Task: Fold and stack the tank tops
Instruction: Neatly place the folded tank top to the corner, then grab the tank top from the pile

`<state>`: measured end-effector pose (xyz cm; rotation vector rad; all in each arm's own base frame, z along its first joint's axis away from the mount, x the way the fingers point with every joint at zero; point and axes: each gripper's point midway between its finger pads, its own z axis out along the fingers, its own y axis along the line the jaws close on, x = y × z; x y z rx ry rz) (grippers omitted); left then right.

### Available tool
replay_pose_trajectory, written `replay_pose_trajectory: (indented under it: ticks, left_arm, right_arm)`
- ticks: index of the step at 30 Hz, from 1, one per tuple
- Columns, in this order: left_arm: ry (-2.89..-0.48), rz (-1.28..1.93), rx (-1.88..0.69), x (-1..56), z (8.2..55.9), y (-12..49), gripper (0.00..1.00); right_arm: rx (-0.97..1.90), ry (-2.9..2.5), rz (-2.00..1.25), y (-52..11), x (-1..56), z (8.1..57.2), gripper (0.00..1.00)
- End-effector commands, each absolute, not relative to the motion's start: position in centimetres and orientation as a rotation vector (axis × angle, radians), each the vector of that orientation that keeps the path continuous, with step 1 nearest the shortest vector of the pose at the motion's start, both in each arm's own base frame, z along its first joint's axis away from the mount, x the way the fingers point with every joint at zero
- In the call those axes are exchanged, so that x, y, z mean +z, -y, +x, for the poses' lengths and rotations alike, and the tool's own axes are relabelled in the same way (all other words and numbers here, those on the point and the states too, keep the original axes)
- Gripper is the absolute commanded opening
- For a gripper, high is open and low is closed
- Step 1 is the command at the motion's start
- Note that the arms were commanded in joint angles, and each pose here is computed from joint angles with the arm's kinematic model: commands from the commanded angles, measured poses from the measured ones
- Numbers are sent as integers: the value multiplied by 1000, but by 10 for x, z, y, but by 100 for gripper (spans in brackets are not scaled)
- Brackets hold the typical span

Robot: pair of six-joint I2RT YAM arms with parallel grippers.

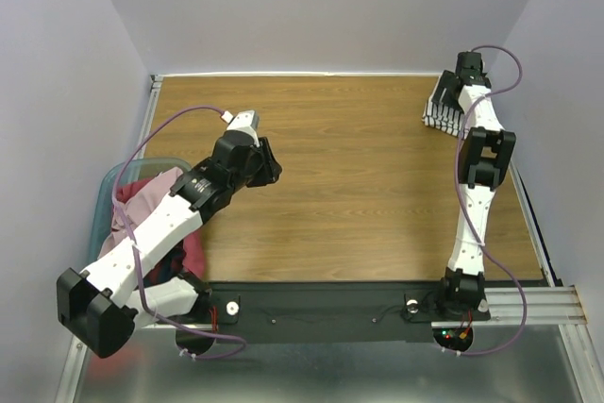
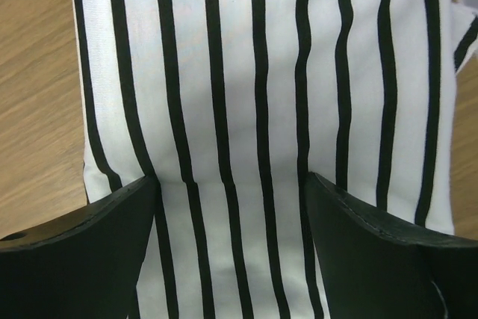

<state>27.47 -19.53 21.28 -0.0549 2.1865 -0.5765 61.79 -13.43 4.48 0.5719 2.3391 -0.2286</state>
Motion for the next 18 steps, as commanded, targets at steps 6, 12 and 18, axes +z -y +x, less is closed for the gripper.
replay_pose_trajectory:
  ticks: [6,12,18]
  left_arm:
    - [-2134,-7,-588,233,292,193,49]
    - [-2108,-66,-597,241,296,189,52]
    - [-2095,-220,-567,247,300,175,53]
  right_arm:
    - [-372,-2354,454,143,57,613,87]
    - [-254,-2207,525,129,151,606,92]
    - [-91,-2112,560,83,237,553,100]
